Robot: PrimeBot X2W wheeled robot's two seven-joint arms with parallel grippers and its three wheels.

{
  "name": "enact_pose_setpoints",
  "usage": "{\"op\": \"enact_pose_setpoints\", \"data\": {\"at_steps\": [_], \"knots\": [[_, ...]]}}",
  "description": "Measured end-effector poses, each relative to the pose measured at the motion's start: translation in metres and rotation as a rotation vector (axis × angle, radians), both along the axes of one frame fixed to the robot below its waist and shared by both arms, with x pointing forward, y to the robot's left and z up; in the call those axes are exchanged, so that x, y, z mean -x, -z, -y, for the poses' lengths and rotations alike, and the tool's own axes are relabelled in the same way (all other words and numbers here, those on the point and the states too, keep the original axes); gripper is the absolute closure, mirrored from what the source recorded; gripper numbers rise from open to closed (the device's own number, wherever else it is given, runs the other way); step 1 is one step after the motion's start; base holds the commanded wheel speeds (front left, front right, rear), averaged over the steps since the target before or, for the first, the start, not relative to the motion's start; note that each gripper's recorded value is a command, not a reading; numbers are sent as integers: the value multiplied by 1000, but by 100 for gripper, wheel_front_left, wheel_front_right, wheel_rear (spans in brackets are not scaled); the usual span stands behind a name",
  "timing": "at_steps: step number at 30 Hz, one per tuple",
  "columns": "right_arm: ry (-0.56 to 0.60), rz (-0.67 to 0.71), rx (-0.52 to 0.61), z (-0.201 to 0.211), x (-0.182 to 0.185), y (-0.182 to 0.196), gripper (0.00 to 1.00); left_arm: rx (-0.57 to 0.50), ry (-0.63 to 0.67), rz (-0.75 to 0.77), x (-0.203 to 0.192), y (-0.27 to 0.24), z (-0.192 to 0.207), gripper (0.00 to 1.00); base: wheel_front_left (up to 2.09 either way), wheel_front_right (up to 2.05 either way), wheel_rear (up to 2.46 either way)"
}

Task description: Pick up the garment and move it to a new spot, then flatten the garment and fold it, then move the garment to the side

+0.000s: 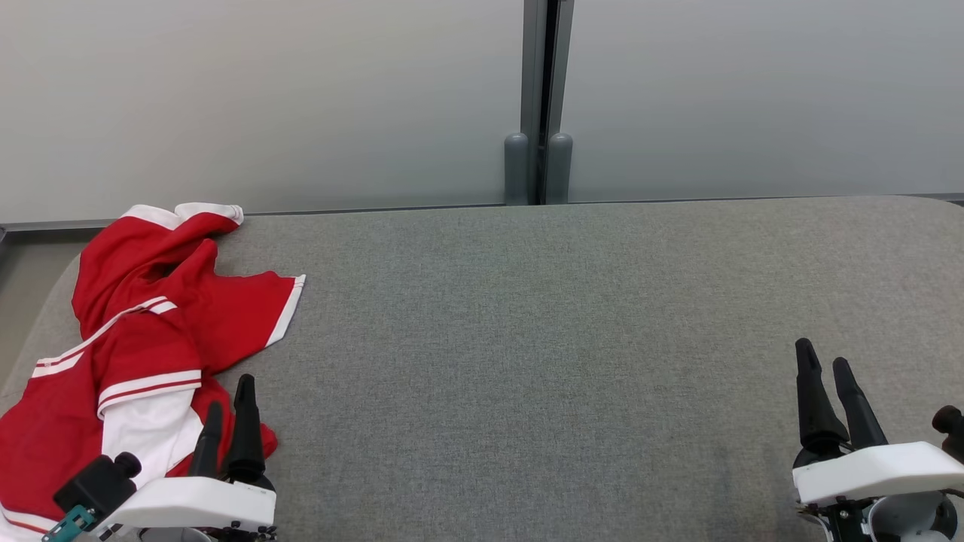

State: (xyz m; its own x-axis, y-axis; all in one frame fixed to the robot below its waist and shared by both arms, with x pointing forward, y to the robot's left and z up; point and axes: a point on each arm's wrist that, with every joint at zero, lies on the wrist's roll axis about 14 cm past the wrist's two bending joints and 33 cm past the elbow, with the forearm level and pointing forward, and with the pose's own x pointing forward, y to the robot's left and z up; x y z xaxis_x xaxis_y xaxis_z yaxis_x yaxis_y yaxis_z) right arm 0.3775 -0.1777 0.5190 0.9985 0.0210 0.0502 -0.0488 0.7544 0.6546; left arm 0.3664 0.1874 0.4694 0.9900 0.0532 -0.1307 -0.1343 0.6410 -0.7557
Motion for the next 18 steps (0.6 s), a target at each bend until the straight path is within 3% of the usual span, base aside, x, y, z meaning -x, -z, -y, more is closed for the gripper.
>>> {"op": "enact_pose_setpoints", "data": {"at_steps": [18], "knots": [[-13, 33, 234, -8, 3, -2, 0, -290, 22, 32, 5, -6, -4, 0, 0, 0, 0]]}}
